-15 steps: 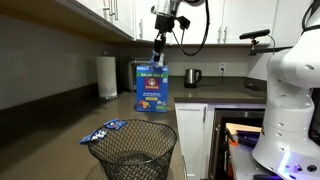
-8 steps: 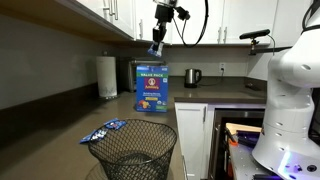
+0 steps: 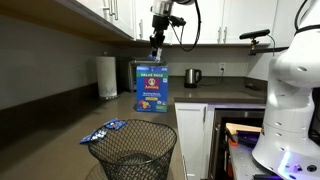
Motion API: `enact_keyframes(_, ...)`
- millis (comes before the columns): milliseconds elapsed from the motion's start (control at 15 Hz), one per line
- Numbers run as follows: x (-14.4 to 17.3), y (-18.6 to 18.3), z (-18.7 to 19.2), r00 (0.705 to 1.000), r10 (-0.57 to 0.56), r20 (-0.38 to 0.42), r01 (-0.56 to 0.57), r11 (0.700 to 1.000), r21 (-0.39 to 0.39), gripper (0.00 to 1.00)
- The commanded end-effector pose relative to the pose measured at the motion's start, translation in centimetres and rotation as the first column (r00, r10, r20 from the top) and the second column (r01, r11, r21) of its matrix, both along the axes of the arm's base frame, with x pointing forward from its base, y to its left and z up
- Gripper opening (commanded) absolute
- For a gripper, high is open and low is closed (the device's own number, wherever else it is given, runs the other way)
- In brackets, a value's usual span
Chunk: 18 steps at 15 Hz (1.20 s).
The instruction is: Put a blue packet in the box
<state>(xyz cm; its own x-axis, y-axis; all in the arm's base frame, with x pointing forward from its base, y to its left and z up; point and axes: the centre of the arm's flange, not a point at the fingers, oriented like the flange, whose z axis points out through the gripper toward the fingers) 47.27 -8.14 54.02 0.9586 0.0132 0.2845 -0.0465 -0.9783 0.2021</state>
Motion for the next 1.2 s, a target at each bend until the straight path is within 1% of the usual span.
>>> enact_keyframes(0, 2.9, -1.2, -1.5, 0.998, -0.045, -0.035, 0.044, 0.999, -0.017, 0.13)
enact_keyframes(67, 3.1, -1.5, -1.8, 0.998, -0.047, -0.042, 0.046, 0.999, -0.015, 0.40)
enact_keyframes(200, 3.1, -1.1, -2.0, 0.998, -0.047, -0.046, 0.046, 0.999, -0.028, 0.40)
enact_keyframes(267, 3.0, -0.9, -1.8, 0.998, -0.043, -0.047, 0.042, 0.999, -0.031, 0.45)
enact_keyframes(467, 2.3, -0.1, -1.3, 0.998, -0.030, -0.058, 0.028, 0.999, -0.037, 0.64)
enact_keyframes(800, 0.7, 1.6, -0.6, 0.992, 0.018, -0.125, -0.017, 1.000, 0.009, 0.96)
enact_keyframes(933, 0.0, 2.2, -0.4, 0.987, 0.036, -0.154, -0.033, 0.999, 0.023, 1.00)
enact_keyframes(1133, -0.6, 2.8, -0.3, 0.976, 0.083, -0.201, -0.071, 0.995, 0.069, 1.00)
